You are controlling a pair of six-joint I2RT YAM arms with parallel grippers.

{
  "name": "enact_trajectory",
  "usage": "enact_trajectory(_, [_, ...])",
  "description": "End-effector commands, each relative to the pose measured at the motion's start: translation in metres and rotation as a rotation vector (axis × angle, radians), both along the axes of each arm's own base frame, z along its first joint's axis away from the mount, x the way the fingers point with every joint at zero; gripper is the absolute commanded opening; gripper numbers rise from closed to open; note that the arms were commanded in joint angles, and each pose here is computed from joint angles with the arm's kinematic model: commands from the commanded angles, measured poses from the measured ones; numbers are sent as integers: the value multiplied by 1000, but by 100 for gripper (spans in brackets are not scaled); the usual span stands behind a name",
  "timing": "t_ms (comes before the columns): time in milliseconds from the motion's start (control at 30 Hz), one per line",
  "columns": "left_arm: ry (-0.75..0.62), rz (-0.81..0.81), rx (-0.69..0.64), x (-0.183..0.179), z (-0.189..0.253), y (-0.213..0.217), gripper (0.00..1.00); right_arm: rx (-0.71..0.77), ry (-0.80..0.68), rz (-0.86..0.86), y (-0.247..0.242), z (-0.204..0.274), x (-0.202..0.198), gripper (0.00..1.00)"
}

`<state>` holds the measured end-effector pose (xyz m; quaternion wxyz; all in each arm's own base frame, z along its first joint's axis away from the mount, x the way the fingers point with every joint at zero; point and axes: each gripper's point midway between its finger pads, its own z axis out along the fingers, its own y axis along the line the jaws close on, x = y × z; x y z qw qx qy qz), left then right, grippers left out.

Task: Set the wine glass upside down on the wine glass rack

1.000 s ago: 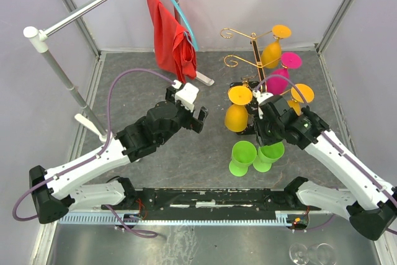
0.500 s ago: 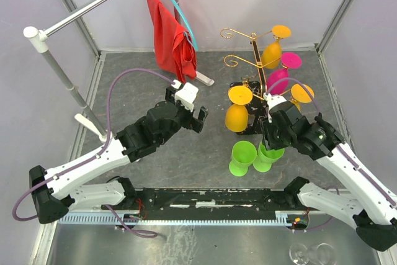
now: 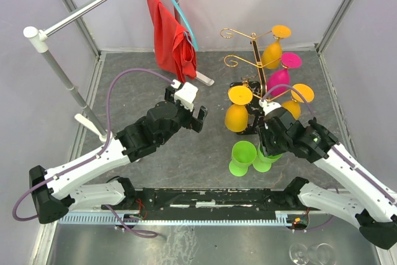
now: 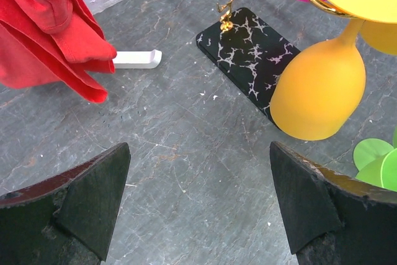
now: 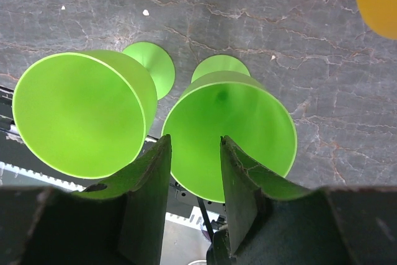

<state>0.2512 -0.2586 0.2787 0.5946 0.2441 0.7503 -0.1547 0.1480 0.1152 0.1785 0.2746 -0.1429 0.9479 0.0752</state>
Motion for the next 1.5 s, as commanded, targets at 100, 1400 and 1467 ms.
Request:
enact_trajectory(100, [-13, 34, -67, 0, 15, 6, 99, 17, -4, 6, 9, -2, 0, 45])
enact_trajectory(1400, [-13, 45, -59, -1, 13, 10, 99, -35, 24, 39, 15, -10, -5, 35])
enact_trajectory(1467, [-12, 47, -59, -1, 12, 11, 99, -37, 28, 41, 16, -12, -6, 35])
